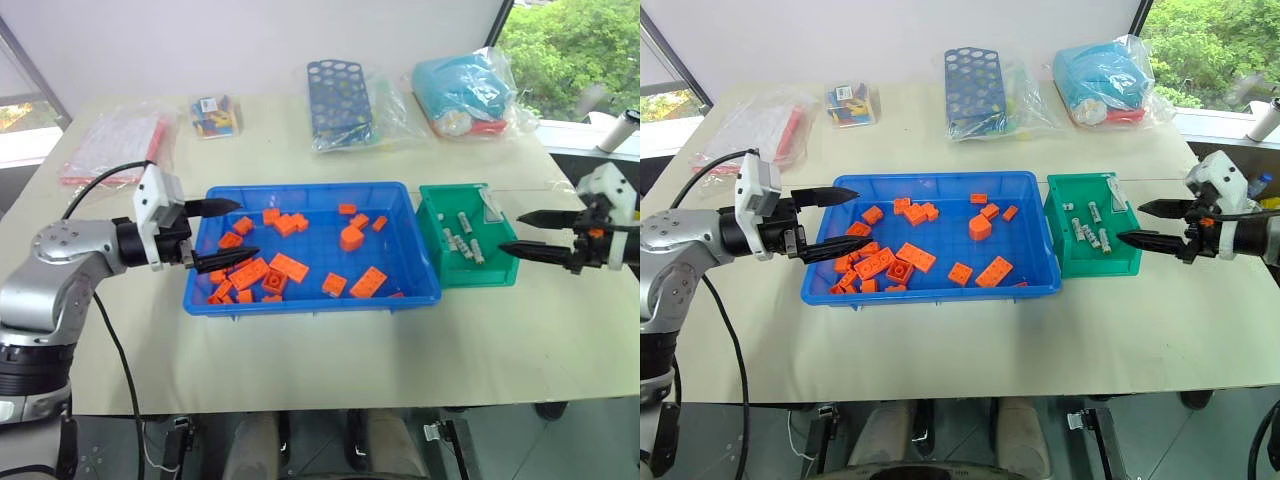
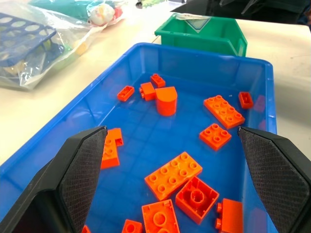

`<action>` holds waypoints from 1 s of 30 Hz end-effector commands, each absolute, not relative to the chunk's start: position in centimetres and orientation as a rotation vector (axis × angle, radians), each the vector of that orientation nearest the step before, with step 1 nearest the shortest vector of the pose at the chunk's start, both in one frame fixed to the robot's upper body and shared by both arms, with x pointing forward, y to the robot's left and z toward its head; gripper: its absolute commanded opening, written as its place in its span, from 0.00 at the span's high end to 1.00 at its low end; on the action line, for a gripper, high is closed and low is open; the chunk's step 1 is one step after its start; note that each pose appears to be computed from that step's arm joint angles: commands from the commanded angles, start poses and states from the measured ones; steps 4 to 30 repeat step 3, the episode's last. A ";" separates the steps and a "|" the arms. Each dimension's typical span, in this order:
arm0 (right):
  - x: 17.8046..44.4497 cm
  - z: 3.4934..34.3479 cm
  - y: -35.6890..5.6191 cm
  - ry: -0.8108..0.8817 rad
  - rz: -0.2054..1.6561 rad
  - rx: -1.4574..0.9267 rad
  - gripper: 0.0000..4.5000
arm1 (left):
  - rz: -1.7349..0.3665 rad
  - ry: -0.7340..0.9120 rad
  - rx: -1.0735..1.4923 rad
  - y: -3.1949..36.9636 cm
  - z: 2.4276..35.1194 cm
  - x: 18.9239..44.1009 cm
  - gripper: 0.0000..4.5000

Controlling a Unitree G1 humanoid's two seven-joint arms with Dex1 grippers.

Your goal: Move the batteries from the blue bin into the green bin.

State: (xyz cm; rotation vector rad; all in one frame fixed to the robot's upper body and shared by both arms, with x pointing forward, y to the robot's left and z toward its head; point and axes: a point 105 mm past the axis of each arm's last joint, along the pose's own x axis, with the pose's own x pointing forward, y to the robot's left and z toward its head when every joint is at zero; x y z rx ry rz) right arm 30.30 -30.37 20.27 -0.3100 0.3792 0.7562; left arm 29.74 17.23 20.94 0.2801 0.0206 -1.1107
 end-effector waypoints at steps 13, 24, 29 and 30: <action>30.3 21.0 -30.9 0.323 0.724 -0.316 0.14 | -1.098 -0.024 0.323 17.8 22.7 29.2 0.00; 30.3 21.0 -30.9 0.323 0.724 -0.316 0.14 | -1.098 -0.024 0.323 17.8 22.7 29.2 0.00; 30.3 21.0 -30.9 0.323 0.724 -0.316 0.14 | -1.098 -0.024 0.323 17.8 22.7 29.2 0.00; 30.3 21.0 -30.9 0.323 0.724 -0.316 0.14 | -1.098 -0.024 0.323 17.8 22.7 29.2 0.00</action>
